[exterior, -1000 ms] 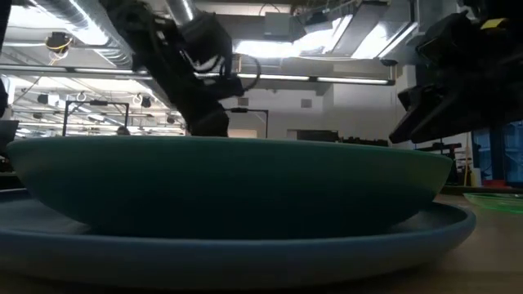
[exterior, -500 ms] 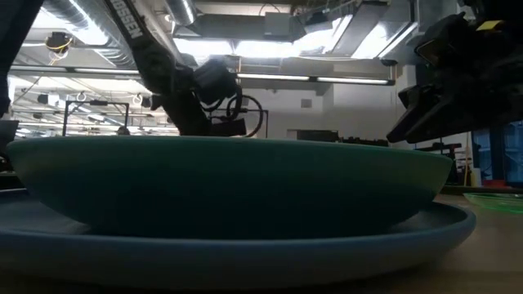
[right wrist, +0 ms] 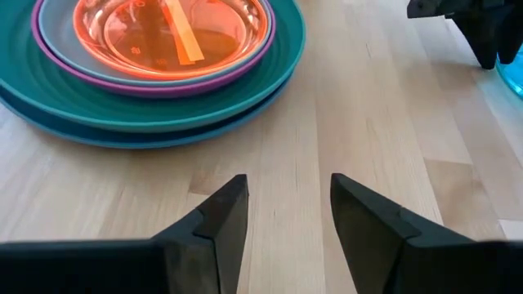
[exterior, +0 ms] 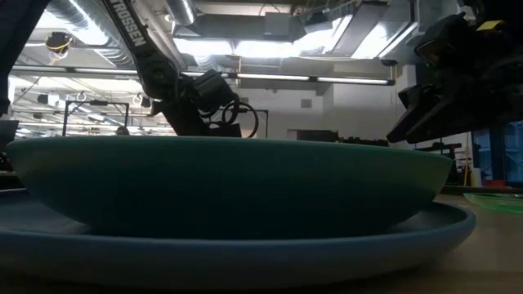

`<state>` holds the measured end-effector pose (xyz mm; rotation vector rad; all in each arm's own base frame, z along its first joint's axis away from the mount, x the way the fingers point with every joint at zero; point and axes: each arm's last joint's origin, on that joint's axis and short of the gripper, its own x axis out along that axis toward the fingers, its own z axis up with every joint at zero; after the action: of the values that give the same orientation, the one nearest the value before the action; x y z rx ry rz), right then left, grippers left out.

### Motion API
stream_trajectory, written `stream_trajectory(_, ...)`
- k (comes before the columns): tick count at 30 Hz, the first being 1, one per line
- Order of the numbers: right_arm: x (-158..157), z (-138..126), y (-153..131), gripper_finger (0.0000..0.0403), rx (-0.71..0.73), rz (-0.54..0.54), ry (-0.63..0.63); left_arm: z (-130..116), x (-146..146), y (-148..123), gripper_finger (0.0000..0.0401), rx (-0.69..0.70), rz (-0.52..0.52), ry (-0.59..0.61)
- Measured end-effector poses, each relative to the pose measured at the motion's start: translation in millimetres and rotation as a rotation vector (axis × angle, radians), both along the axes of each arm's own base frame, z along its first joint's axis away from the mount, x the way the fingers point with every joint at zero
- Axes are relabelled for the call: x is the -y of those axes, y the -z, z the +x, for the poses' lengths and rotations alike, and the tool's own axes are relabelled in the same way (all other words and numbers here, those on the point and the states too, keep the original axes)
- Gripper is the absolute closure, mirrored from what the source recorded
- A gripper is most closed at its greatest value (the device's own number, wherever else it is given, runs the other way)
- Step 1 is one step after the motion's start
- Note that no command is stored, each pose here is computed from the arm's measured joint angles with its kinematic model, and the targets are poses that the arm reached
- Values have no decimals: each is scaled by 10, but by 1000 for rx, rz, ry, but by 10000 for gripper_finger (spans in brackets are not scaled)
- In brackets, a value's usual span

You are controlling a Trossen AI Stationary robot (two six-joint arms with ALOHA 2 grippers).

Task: Stack plastic plates
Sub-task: Stack the blue plate on the orange plate

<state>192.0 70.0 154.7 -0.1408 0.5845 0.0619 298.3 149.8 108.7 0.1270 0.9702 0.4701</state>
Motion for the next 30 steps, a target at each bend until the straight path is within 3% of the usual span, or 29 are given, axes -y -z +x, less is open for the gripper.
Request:
stream_trajectory(10,0,0,0,237,0,-1,0,26,50,5,395,-1,2,31)
stream_trajectory(17,0,-1,2,237,-2,-1,0,99,288,-111,396,2,46,89)
stream_trajectory(30,2,-4,7,237,-8,-4,0,209,1039,-682,396,201,56,282)
